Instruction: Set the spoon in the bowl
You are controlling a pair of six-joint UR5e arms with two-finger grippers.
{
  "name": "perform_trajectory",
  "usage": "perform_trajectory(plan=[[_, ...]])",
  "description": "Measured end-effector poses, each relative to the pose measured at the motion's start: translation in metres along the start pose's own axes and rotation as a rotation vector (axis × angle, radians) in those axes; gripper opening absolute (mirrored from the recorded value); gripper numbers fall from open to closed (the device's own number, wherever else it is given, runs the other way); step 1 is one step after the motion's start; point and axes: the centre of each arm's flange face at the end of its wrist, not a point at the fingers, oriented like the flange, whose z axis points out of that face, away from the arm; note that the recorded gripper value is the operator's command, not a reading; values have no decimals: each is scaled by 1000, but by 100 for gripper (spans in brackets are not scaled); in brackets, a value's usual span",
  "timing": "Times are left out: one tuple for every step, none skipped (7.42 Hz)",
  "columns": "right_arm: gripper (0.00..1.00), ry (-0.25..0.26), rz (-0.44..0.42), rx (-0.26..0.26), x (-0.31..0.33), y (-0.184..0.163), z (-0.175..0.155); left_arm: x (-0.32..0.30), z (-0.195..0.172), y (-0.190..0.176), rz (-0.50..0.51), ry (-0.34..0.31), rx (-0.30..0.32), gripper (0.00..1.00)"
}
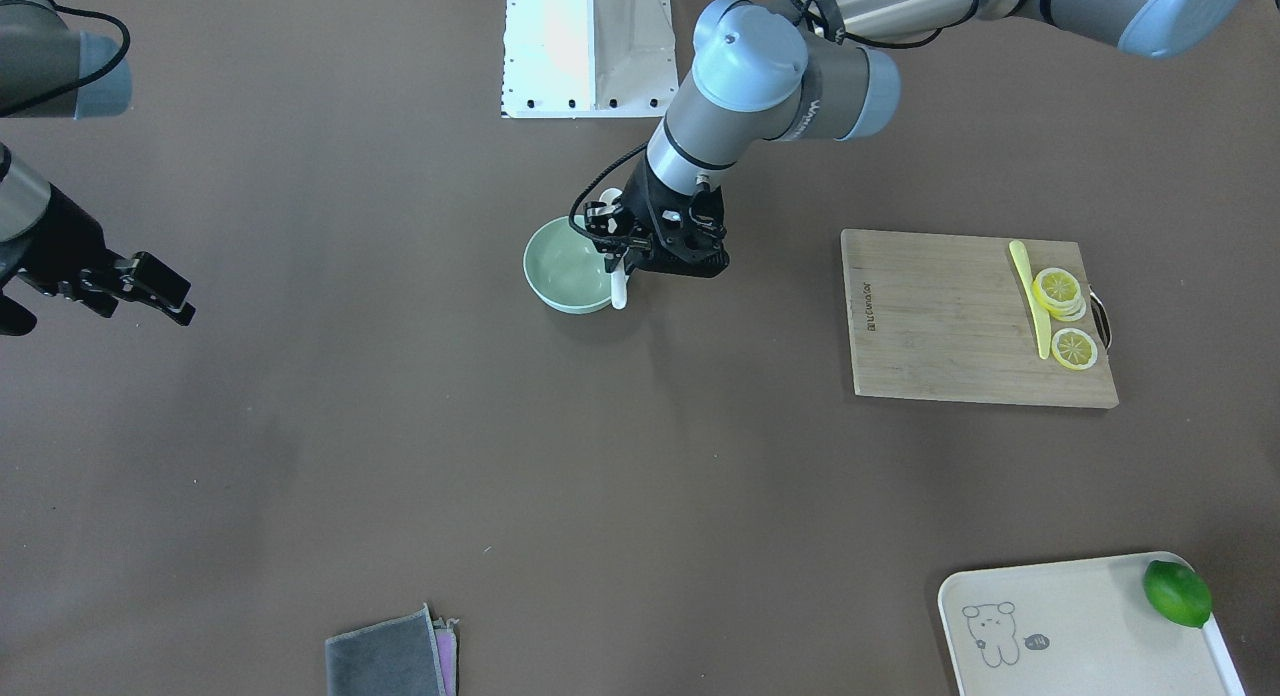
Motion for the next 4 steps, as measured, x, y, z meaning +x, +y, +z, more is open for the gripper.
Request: perform_trajectory(plan=[[100, 4, -10, -2, 17, -1, -4, 6, 2, 4, 7, 0, 16, 98], [100, 7, -13, -1, 26, -3, -7, 1, -5, 3, 18, -3, 25, 98], [100, 10, -15, 4, 34, -6, -10, -22, -19, -4, 45, -21, 26, 98], [100, 19, -29, 13, 49, -11, -16, -62, -44, -17, 83, -64, 26, 98]])
